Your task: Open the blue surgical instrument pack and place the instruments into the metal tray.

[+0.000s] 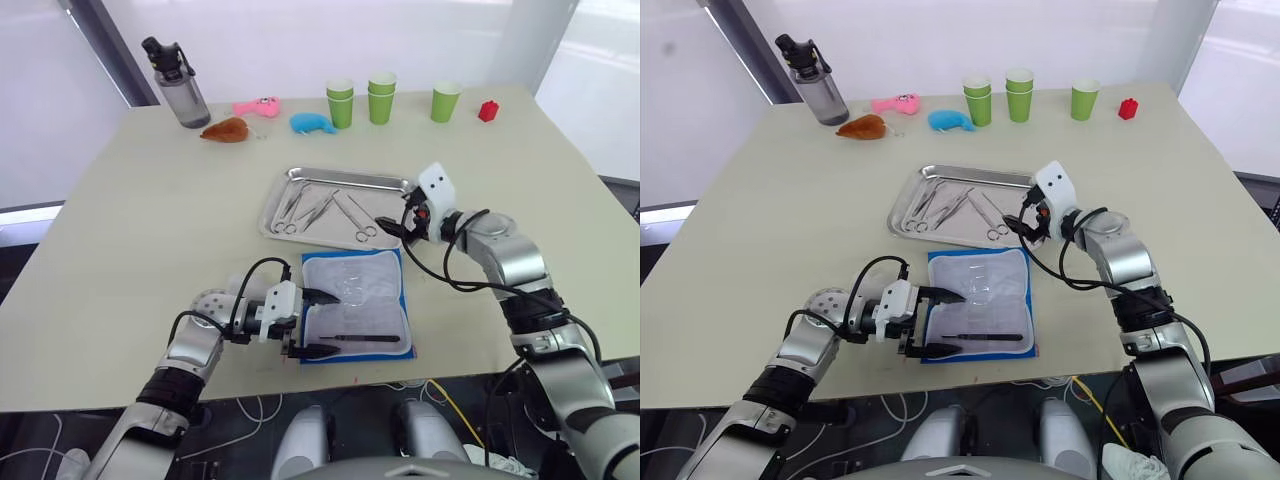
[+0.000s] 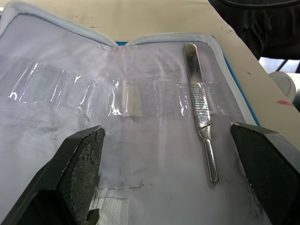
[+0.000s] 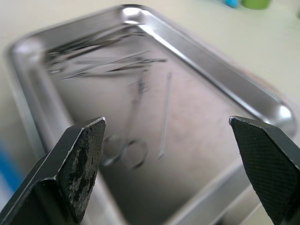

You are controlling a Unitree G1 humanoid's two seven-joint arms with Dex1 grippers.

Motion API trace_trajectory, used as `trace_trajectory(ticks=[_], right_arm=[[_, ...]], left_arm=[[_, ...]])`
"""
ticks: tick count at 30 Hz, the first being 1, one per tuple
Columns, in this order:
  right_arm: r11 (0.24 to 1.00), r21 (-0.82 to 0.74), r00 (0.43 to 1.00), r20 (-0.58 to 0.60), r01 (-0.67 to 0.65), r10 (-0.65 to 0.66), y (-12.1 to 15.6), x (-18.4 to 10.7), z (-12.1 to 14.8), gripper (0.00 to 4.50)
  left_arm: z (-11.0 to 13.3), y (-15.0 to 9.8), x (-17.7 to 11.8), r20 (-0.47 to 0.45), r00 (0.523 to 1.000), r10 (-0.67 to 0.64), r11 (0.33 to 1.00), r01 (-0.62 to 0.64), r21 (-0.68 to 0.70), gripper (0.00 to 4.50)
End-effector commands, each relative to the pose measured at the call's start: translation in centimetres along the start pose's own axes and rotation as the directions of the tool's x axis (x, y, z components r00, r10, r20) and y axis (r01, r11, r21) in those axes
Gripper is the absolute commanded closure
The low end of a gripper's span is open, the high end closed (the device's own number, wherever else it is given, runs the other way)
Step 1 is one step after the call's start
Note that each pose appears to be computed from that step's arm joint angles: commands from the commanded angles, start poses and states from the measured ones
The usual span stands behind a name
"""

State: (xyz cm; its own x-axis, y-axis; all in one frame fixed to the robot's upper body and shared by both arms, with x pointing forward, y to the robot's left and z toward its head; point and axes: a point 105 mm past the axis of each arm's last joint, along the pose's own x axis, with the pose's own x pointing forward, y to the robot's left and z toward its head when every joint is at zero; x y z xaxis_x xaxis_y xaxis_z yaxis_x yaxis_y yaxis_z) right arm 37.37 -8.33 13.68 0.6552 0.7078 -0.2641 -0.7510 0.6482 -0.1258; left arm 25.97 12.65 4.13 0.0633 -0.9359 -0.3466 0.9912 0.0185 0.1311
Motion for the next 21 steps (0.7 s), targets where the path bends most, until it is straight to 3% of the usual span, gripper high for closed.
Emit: trace_trajectory(ticks=[1, 12, 14, 21], right_arm=[[0.981, -0.129, 0.981, 0.111, -0.145, 0.159, 2.3, -3.5, 1.6, 0.08], [0.856, -0.220, 0.872, 0.045, -0.468, 0.488, 5.7, -13.5, -0.1, 0.08], [0.811, -0.221, 0.829, 0.018, -0.543, 0.560, 6.1, -15.7, 0.0, 0.08], [0.787, -0.242, 0.808, 0.019, -0.568, 0.589, 5.1, -19.1, 1.8, 0.08]], left_arm=[[-6.0, -3.2, -0.5, -0.193, 0.979, -0.061, 0.975, 0.017, -0.222, 0.00], [-6.2, -3.0, -1.0, -0.206, 0.976, -0.066, 0.975, 0.019, -0.223, 0.00], [-6.3, -3.1, -1.2, -0.209, 0.975, -0.070, 0.974, 0.022, -0.225, 0.00], [-6.6, -2.9, -1.8, -0.222, 0.972, -0.077, 0.974, 0.026, -0.225, 0.00]])
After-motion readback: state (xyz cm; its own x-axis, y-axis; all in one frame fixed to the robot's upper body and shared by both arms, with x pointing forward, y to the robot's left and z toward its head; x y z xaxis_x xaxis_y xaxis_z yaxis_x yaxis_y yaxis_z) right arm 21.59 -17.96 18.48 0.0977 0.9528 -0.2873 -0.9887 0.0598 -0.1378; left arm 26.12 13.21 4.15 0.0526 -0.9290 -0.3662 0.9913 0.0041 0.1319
